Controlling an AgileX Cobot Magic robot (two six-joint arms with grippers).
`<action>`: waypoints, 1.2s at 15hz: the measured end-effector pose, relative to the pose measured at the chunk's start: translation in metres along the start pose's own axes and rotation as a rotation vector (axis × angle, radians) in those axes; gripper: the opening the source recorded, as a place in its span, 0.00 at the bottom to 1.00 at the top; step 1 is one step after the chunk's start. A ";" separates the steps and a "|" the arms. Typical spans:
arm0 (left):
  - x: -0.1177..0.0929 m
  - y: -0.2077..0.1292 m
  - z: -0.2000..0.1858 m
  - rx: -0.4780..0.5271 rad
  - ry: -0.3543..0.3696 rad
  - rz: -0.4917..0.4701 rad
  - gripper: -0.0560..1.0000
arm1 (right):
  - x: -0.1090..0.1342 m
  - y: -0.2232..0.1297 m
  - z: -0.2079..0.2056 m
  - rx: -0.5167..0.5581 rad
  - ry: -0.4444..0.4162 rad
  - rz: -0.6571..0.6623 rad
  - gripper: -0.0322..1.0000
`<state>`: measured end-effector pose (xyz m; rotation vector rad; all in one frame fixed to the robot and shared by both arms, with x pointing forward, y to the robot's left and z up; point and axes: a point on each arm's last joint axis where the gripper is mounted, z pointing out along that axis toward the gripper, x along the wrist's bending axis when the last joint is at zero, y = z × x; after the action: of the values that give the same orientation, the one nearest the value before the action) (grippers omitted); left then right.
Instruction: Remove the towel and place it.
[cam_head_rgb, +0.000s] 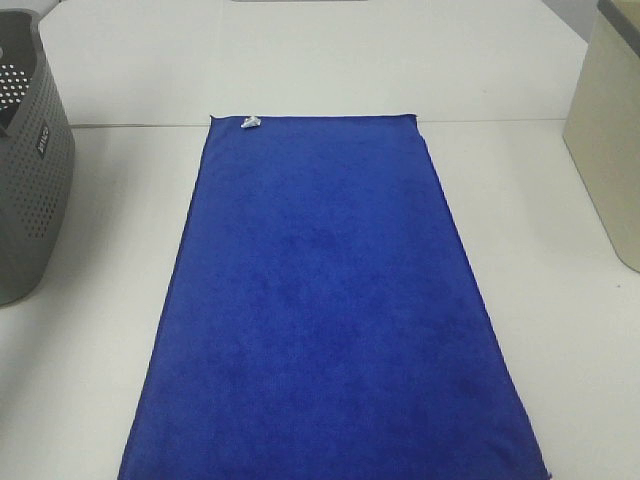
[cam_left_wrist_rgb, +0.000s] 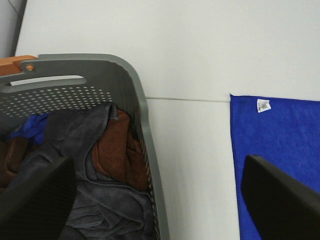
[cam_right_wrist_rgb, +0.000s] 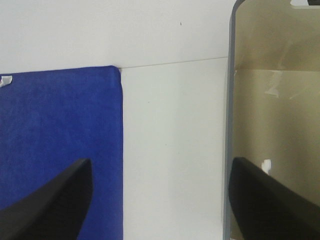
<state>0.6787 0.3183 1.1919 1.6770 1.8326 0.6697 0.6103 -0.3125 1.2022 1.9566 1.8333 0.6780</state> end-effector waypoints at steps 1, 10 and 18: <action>0.000 -0.003 -0.010 0.002 0.000 0.000 0.83 | 0.000 -0.011 -0.008 0.014 0.000 0.000 0.75; 0.009 -0.144 -0.135 0.165 0.074 0.069 0.83 | 0.004 -0.189 -0.111 0.014 0.006 0.007 0.75; 0.021 -0.337 -0.187 0.002 0.098 0.025 0.83 | 0.000 -0.348 -0.131 -0.183 0.006 -0.014 0.75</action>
<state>0.3062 0.3097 1.0915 1.6981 1.8828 0.7738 0.2513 -0.2913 1.1094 1.8235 1.7215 0.8179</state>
